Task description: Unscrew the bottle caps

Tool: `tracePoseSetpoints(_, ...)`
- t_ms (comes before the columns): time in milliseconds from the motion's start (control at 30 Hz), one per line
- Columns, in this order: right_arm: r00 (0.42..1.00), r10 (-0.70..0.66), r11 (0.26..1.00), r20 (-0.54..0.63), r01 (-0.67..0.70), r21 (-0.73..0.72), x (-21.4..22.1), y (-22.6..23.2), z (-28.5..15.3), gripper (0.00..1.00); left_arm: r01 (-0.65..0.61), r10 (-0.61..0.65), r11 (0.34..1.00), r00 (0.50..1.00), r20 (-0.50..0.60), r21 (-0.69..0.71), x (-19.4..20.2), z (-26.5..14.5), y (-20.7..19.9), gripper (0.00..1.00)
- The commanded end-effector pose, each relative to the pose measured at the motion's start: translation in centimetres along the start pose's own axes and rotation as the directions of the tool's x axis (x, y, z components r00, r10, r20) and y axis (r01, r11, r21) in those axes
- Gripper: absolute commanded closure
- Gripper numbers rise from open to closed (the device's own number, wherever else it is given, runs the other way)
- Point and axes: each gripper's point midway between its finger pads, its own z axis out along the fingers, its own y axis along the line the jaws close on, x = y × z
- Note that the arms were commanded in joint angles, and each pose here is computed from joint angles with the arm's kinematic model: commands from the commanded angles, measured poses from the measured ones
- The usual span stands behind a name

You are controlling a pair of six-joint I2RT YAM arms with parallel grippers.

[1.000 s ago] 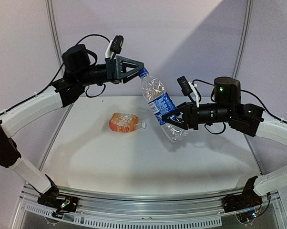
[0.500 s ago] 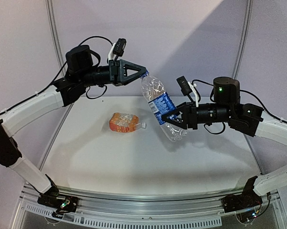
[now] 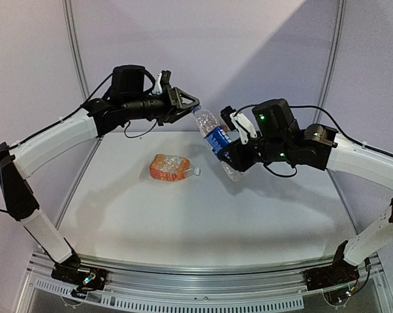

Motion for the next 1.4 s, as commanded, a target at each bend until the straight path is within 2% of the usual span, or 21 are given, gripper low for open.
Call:
tracePoseSetpoints(0, 0.999, -0.032, 0.969, -0.027, 0.037, 0.245, 0.5, -4.2, 0.2, 1.00, 0.052, -0.070, 0.990, 0.989, -0.134, -0.129, 5.2, 1.4, 1.8, 1.00)
tracePoseSetpoints(133, 1.000, -0.028, 0.979, -0.010, 0.030, 0.202, 0.5, -3.5, 0.0, 1.00, 0.044, -0.057, 0.994, 0.989, -0.136, -0.099, 5.1, 1.4, 1.1, 0.98)
tracePoseSetpoints(267, 1.000, -0.018, 0.985, 0.005, 0.017, 0.173, 0.6, -3.1, -0.2, 1.00, 0.027, -0.033, 0.999, 0.991, -0.130, -0.045, 4.8, 1.5, 0.0, 0.90)
tracePoseSetpoints(333, 1.000, -0.017, 0.987, 0.012, 0.015, 0.159, 0.6, -2.9, -0.4, 1.00, 0.014, -0.015, 1.000, 0.992, -0.122, -0.012, 4.5, 1.5, -0.8, 0.80)
tracePoseSetpoints(567, 0.998, 0.008, 0.992, 0.055, -0.015, 0.124, 0.4, -2.5, -1.5, 1.00, -0.083, 0.083, 0.996, 0.995, -0.058, 0.011, 3.0, -0.2, -2.0, 0.31)
tracePoseSetpoints(633, 0.998, 0.017, 0.993, 0.064, -0.025, 0.117, 0.3, -2.4, -1.9, 1.00, -0.102, 0.103, 0.994, 0.993, -0.050, 0.025, 2.7, -0.7, -2.2, 0.23)
tracePoseSetpoints(700, 0.997, 0.022, 0.993, 0.070, -0.029, 0.110, 0.3, -2.4, -2.2, 1.00, -0.121, 0.122, 0.992, 0.992, -0.033, 0.040, 2.3, -1.7, -2.5, 0.08)
tracePoseSetpoints(767, 0.996, 0.031, 0.994, 0.080, -0.039, 0.101, 0.2, -2.3, -2.6, 1.00, -0.143, 0.144, 0.988, 0.990, -0.009, 0.054, 1.7, -2.7, -2.7, 0.01)
tracePoseSetpoints(900, 0.992, 0.060, 0.998, 0.111, -0.062, 0.019, 0.2, -1.1, -3.2, 1.00, -0.200, 0.199, 0.972, 0.980, 0.023, 0.126, 1.0, -5.0, -3.9, 0.01)
tracePoseSetpoints(1033, 0.988, 0.062, 0.988, 0.140, -0.041, -0.147, 0.3, 1.5, -4.0, 1.00, -0.268, 0.264, 0.932, 0.963, 0.053, 0.244, 0.7, -7.3, -6.0, 0.01)
tracePoseSetpoints(1200, 0.979, 0.066, 0.915, 0.194, 0.018, -0.402, 0.0, 5.7, -6.1, 0.99, -0.346, 0.347, 0.873, 0.936, 0.060, 0.344, 1.3, -8.3, -8.0, 0.07)
tracePoseSetpoints(1367, 0.977, 0.083, 0.870, 0.196, 0.025, -0.492, -0.2, 7.3, -6.8, 1.00, -0.359, 0.378, 0.832, 0.925, 0.041, 0.422, 2.1, -8.3, -9.0, 0.16)
